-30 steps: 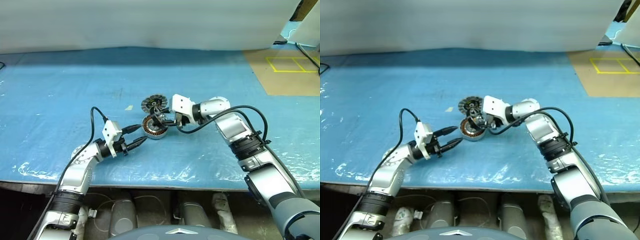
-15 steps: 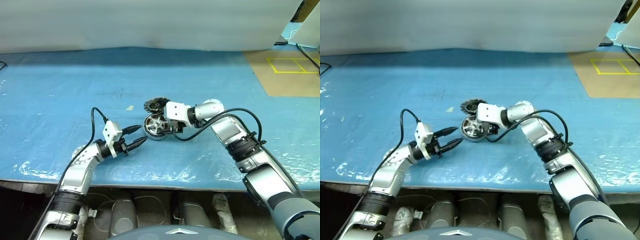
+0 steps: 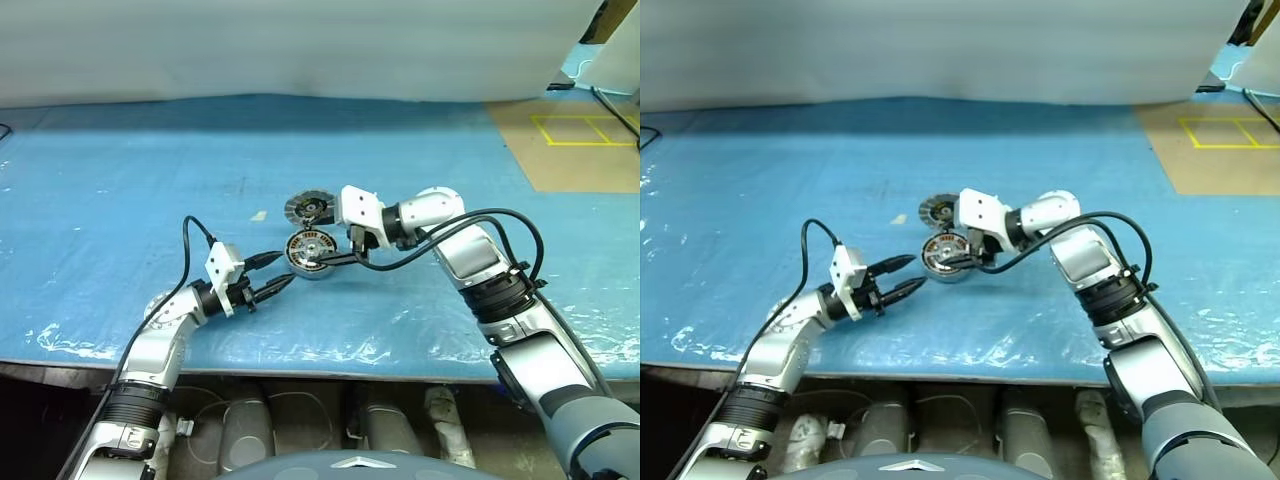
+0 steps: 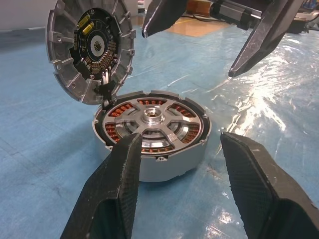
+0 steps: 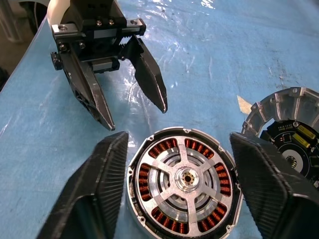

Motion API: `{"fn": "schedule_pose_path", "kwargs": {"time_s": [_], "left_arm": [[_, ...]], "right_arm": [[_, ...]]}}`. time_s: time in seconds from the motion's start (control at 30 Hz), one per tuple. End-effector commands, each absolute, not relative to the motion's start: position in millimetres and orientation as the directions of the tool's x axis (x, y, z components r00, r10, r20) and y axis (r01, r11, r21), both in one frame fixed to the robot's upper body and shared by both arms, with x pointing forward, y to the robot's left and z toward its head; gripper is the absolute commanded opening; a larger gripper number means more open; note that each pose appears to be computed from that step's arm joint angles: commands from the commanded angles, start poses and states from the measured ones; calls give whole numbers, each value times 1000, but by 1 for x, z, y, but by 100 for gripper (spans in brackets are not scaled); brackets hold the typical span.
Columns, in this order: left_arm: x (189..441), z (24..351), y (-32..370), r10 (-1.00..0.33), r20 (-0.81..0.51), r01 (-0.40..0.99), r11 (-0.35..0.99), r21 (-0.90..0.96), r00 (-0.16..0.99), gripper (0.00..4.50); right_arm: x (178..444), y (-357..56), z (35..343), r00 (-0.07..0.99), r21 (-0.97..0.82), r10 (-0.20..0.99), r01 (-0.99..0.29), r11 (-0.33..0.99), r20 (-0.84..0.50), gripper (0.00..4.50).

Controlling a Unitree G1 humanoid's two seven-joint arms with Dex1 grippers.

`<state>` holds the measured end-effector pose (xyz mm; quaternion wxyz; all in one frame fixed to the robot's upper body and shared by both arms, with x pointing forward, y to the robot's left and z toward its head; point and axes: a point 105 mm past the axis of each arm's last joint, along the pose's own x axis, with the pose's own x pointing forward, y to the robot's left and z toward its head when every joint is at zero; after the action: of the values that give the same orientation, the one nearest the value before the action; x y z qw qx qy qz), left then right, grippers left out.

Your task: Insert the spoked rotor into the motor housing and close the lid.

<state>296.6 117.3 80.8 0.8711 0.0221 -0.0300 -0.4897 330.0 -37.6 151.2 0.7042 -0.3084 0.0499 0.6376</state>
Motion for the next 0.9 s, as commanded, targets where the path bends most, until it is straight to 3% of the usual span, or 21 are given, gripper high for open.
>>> {"fn": "schedule_pose_path", "kwargs": {"time_s": [0.03,0.23,0.27,0.53,0.73,0.8,0.9], "left_arm": [[299,92,118,-850,65,845,526,92,522,266],[300,94,120,-845,71,841,534,90,530,266],[300,94,120,-845,70,840,535,90,530,266],[300,96,121,-845,72,840,535,90,530,266],[305,100,123,-837,90,832,547,91,540,266],[309,108,127,-826,119,820,563,108,551,266],[325,129,140,-776,176,780,623,62,606,266]], "right_arm": [[330,-33,155,171,-319,901,-947,39,-399,225],[347,-28,118,250,-241,888,-957,164,-386,15],[347,-28,115,250,-236,886,-957,166,-391,1],[361,-30,101,322,-167,872,-946,279,-369,1],[358,-56,43,339,-219,742,-941,259,-579,1],[358,-54,49,356,-268,760,-932,245,-543,1],[357,-42,85,349,-214,846,-935,284,-402,1]]}}
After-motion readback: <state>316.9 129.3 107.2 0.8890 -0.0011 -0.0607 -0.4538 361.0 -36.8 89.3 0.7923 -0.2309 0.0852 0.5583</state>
